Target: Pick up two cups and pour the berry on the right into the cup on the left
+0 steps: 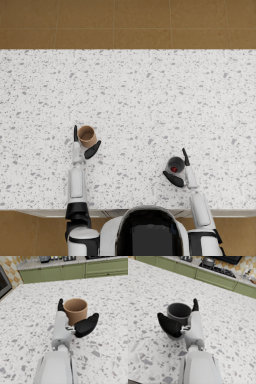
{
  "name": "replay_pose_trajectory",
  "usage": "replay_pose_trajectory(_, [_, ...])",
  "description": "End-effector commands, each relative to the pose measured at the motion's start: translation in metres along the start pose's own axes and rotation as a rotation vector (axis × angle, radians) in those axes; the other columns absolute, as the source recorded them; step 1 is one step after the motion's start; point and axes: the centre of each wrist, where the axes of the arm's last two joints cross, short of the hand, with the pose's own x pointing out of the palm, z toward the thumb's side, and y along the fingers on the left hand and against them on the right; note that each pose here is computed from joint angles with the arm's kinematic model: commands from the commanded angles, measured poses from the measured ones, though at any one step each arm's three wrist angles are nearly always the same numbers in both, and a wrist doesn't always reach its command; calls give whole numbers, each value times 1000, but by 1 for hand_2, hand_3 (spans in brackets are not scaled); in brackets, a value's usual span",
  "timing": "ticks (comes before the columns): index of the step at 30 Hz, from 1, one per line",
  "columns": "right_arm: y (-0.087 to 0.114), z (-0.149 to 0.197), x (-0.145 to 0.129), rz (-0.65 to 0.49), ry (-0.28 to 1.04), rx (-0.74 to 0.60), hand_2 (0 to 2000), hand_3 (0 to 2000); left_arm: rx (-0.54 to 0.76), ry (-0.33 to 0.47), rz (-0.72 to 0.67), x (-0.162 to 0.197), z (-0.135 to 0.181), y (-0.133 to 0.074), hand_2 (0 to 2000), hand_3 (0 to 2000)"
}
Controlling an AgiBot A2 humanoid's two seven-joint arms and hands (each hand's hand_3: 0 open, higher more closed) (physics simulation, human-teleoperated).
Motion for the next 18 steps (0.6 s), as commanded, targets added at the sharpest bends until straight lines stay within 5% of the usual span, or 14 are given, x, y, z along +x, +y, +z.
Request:
replay_pose_trajectory(1, [-4, -6, 4, 14, -6, 19, 0, 0, -9, -18, 21, -3, 4, 14, 0, 0])
replay_pose_trajectory(18, [-24, -20, 5, 14, -49, 63, 0, 0, -128, -58, 32, 2, -17, 34, 0, 0])
